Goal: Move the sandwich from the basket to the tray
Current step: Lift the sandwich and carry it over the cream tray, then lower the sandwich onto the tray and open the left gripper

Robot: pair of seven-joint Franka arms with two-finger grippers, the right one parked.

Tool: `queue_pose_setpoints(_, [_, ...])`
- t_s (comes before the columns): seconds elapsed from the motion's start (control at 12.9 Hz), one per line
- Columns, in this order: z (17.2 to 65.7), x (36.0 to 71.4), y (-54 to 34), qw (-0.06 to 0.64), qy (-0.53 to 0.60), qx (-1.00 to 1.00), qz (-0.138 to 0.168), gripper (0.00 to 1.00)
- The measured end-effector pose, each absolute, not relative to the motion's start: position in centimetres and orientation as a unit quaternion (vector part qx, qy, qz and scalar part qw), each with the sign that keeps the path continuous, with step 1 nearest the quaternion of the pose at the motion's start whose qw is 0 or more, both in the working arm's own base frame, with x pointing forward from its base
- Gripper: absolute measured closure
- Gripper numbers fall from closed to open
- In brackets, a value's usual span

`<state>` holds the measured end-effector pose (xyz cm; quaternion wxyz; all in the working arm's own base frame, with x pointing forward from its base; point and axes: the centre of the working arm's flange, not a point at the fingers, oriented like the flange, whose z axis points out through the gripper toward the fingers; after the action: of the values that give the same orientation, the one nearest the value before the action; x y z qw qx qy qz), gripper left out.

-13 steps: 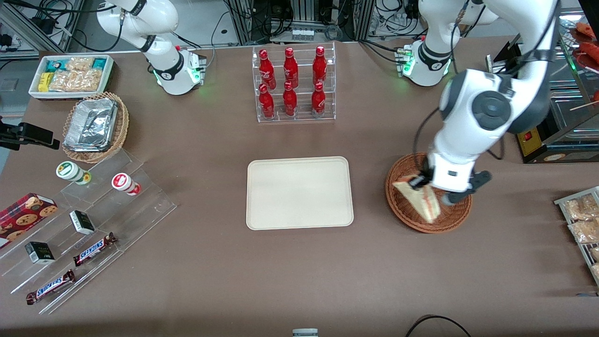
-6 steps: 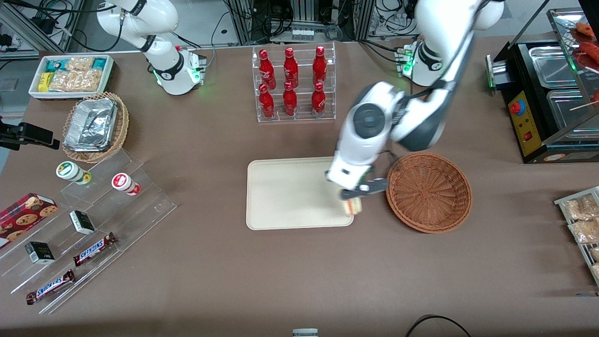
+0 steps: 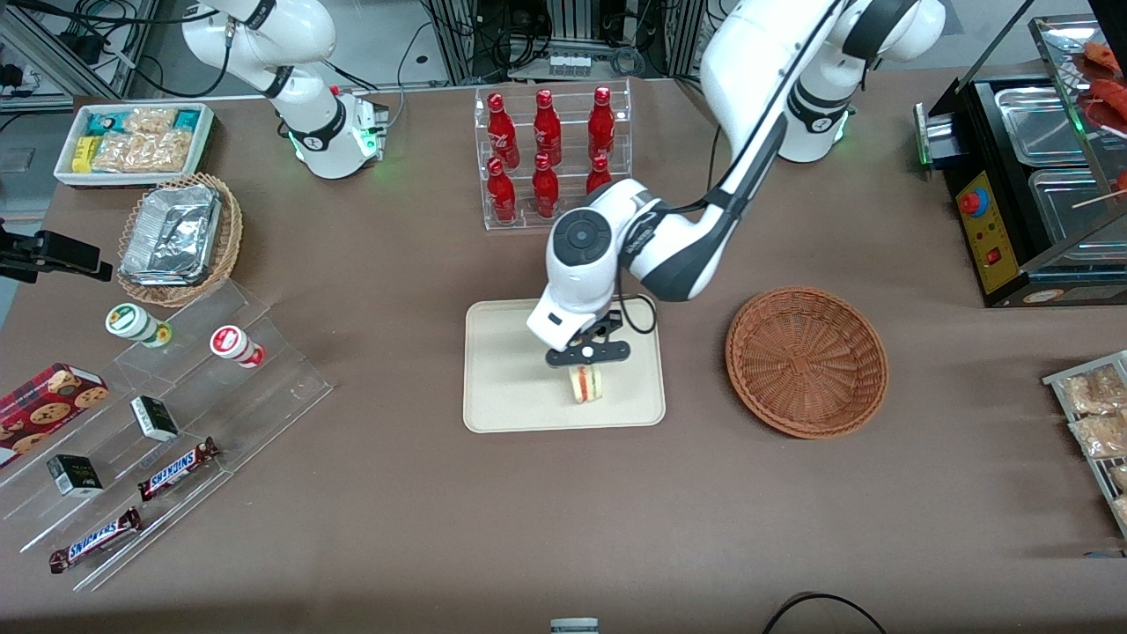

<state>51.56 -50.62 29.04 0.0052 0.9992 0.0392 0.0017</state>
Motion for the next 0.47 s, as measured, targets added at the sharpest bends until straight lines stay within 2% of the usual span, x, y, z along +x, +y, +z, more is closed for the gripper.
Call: queue_pose_setpoints(0.47, [25.2, 49.4, -53.2, -0.011, -0.008, 1.000, 0.022, 0.85])
